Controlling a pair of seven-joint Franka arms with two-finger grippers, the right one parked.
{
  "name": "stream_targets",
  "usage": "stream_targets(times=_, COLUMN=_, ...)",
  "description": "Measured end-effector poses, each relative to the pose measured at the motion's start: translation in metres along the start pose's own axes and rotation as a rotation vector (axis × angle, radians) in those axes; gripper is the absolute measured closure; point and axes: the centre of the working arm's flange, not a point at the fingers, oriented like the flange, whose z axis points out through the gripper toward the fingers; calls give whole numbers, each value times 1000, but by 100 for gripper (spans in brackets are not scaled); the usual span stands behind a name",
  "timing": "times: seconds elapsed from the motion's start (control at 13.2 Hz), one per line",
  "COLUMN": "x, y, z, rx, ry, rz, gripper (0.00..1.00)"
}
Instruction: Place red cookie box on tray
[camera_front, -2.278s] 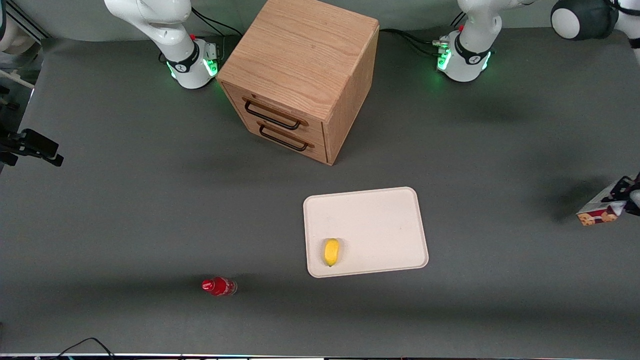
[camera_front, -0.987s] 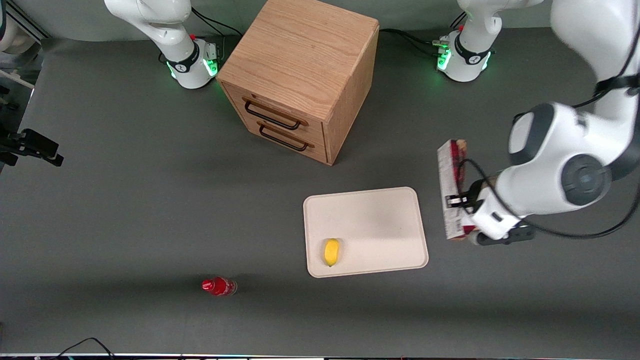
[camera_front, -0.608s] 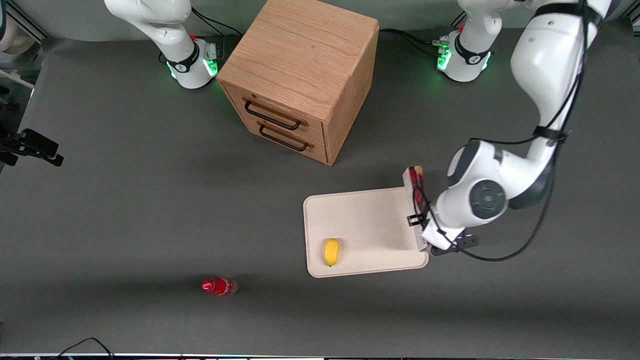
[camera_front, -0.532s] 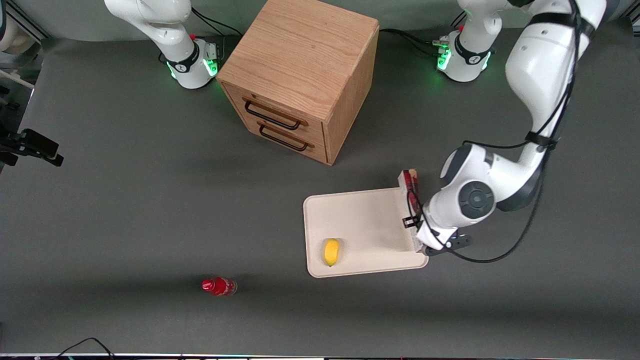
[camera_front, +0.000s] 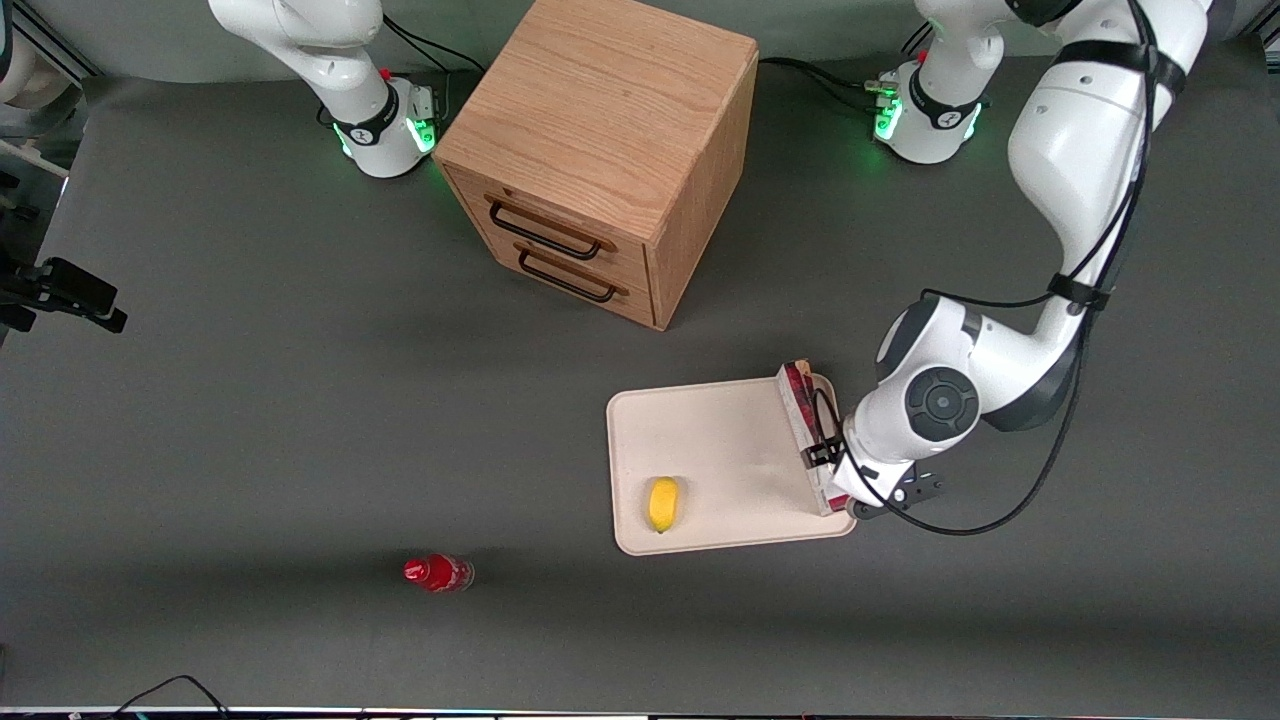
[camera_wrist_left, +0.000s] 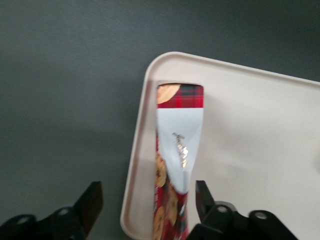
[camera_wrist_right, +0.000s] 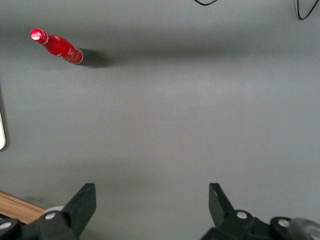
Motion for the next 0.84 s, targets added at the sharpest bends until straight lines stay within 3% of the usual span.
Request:
stream_targets(times=0.08, x=-4, y=-7, z=-21, rx=27, ry=-26, rz=15, gripper=2)
stream_targets(times=0.23, x=-13, y=-32, z=-68, rx=59, ry=-88, rz=58, gripper=0)
stream_targets(times=0.38, x=-16, y=-81, z=-127, rx=66, ry=-129, rz=100, gripper=0)
stream_targets(times=0.84, x=-65, y=-223, z=-273, rx=102, ry=-152, rz=186, gripper=0)
